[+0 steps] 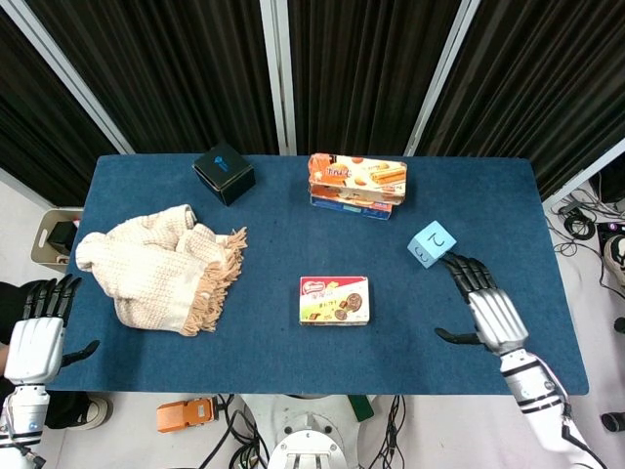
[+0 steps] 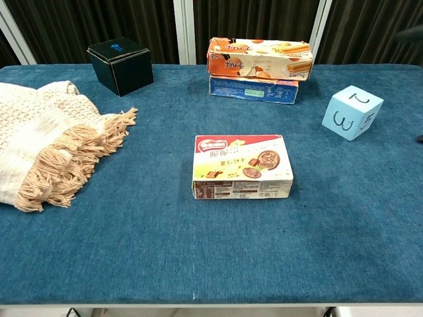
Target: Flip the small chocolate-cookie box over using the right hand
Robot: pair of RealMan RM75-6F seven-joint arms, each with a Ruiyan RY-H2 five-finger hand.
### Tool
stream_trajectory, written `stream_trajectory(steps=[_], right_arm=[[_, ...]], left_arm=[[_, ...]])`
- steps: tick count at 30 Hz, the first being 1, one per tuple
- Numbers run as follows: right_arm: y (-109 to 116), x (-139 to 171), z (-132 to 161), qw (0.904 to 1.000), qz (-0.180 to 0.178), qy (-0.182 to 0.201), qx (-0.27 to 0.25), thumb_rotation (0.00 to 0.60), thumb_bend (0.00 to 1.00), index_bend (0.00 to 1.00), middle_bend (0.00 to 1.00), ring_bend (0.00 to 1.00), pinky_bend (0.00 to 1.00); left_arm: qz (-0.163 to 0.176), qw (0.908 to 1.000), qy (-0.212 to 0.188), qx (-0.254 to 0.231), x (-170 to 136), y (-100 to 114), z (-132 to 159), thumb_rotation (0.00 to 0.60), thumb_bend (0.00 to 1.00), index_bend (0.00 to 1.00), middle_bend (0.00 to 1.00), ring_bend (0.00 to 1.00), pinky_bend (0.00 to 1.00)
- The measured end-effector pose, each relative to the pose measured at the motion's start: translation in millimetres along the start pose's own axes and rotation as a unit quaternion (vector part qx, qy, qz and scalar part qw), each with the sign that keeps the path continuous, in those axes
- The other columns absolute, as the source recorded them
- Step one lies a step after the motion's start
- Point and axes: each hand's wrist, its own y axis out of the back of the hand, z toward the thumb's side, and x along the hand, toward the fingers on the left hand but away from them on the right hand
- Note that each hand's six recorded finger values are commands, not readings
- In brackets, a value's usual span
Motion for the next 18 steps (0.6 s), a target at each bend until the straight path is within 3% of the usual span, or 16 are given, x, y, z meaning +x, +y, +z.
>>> stream_trajectory(steps=[6,18], right_arm=[[-31,-41,44,0.9979,0.057,0.008,0.027,0.600,0.06,0.00,0.00,0.00,0.00],[-115,-108,133,0.9867,0.155,0.002,0.049,0.600,0.05,0.00,0.00,0.00,0.00]], left_arm=[[-0.001,1.0000,0.001,-0.001,0,-2,-2,0.600,0.00,0.07,0.06,0.00,0.00],[-0.003,1.0000,0.002,0.000,-1,-4,-5,0.600,0.00,0.07,0.06,0.00,0.00]])
